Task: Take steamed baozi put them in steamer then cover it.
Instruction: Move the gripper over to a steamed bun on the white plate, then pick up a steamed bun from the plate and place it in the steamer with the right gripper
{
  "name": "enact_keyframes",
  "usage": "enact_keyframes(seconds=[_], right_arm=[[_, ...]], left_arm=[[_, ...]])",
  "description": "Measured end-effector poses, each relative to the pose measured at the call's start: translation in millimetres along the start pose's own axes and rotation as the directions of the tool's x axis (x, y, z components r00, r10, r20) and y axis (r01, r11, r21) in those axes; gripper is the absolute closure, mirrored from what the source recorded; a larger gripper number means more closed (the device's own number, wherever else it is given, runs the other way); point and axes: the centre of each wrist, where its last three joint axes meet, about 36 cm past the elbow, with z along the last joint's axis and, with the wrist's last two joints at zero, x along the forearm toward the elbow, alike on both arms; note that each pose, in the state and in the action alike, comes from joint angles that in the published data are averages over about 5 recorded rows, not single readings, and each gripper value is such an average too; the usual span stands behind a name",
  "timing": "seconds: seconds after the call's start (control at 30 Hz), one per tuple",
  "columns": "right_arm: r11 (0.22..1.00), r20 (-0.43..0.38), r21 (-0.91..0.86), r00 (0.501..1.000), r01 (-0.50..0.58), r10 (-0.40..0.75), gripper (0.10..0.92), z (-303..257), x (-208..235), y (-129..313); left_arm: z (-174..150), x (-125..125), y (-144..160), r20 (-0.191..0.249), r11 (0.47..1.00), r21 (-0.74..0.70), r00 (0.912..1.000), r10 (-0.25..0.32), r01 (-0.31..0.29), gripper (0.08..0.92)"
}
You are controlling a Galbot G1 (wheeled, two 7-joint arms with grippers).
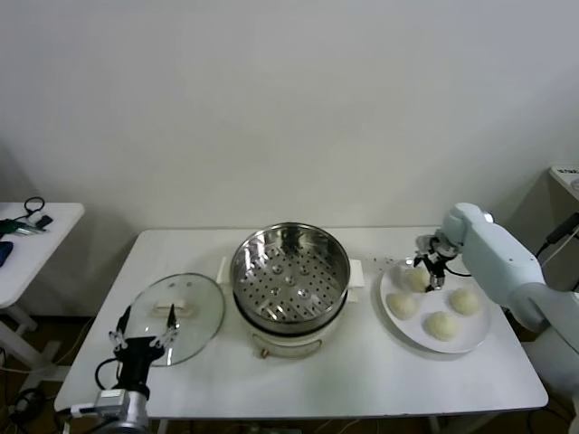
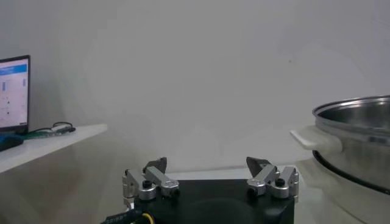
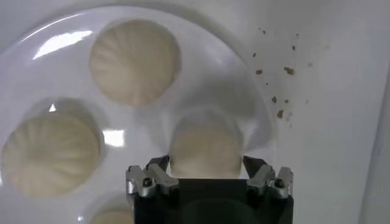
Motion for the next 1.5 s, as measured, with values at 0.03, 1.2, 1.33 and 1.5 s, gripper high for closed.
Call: enact_keyframes(seconds=[0.03, 1.2, 1.33, 1.5], right_arm=[[1.000, 0.000, 0.001, 1.000, 0.002, -0.002, 0.316, 0, 0, 0], [0.808, 0.071, 0.570, 0.988, -0.150, 0.134, 0.318, -137, 197, -75], [0.719, 0.084, 0.676, 0.986, -0.163, 0.144, 0.318, -180, 227, -81], [0.588, 0.097, 0.794, 0.986, -0.157, 0.133, 0.318, -240, 244, -78]], left_arm=[[0, 0, 0, 0.000, 1.000, 0.000, 1.0000, 0.000, 0.000, 0.177], [5, 16, 1, -0.034, 1.000, 0.012, 0.9994, -0.006, 0.006, 0.177], [6, 18, 2, -0.041, 1.000, 0.011, 0.9992, -0.005, 0.006, 0.177], [6, 19, 2, -0.043, 1.000, 0.013, 0.9991, -0.003, 0.003, 0.177]])
